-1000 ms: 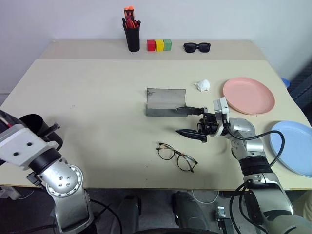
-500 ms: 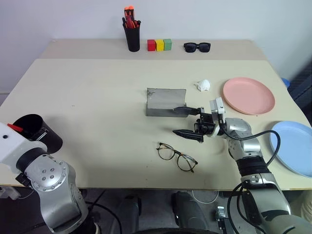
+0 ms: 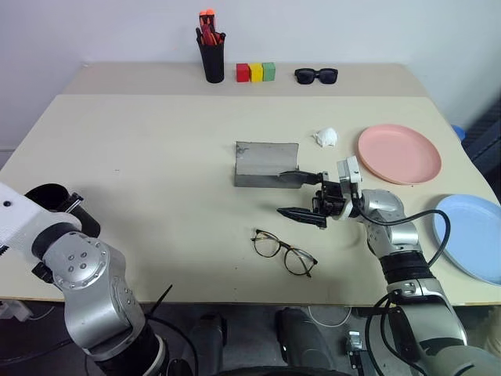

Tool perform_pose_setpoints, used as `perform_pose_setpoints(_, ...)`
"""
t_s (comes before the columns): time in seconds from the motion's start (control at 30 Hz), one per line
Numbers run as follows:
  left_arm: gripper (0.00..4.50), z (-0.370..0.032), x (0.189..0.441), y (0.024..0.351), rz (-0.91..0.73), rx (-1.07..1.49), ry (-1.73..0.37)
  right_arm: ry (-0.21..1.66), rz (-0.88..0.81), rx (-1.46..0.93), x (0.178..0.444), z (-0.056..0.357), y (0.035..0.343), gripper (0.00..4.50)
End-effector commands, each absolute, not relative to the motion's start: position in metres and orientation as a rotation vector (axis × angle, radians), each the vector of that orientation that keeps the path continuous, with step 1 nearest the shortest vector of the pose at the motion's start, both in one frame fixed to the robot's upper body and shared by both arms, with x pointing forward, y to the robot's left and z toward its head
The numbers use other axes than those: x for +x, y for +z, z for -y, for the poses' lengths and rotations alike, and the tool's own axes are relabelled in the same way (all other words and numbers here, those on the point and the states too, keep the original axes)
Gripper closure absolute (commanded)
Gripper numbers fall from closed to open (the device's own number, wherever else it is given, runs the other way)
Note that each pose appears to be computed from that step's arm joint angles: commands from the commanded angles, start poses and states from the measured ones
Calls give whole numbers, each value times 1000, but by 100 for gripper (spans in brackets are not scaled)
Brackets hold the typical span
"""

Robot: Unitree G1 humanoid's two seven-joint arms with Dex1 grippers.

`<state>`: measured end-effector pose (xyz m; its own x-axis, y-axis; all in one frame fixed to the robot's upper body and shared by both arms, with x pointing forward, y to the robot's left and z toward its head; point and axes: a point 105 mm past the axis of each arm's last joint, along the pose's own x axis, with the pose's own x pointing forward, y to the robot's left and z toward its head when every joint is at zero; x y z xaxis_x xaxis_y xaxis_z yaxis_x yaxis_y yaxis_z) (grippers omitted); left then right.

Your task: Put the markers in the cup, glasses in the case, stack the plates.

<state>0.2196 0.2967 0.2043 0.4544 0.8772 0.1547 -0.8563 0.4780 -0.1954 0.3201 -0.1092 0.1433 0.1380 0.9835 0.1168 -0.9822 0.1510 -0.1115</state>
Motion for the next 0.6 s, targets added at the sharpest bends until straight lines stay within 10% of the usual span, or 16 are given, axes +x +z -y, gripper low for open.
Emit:
perform_pose_setpoints(0.03,445,-293,220,197,224,-142,1077,1426,230,-26,318,109,152,0)
perform_pose_setpoints(0.6,445,-295,226,187,195,-101,1058,1442,310,36,315,103,171,0)
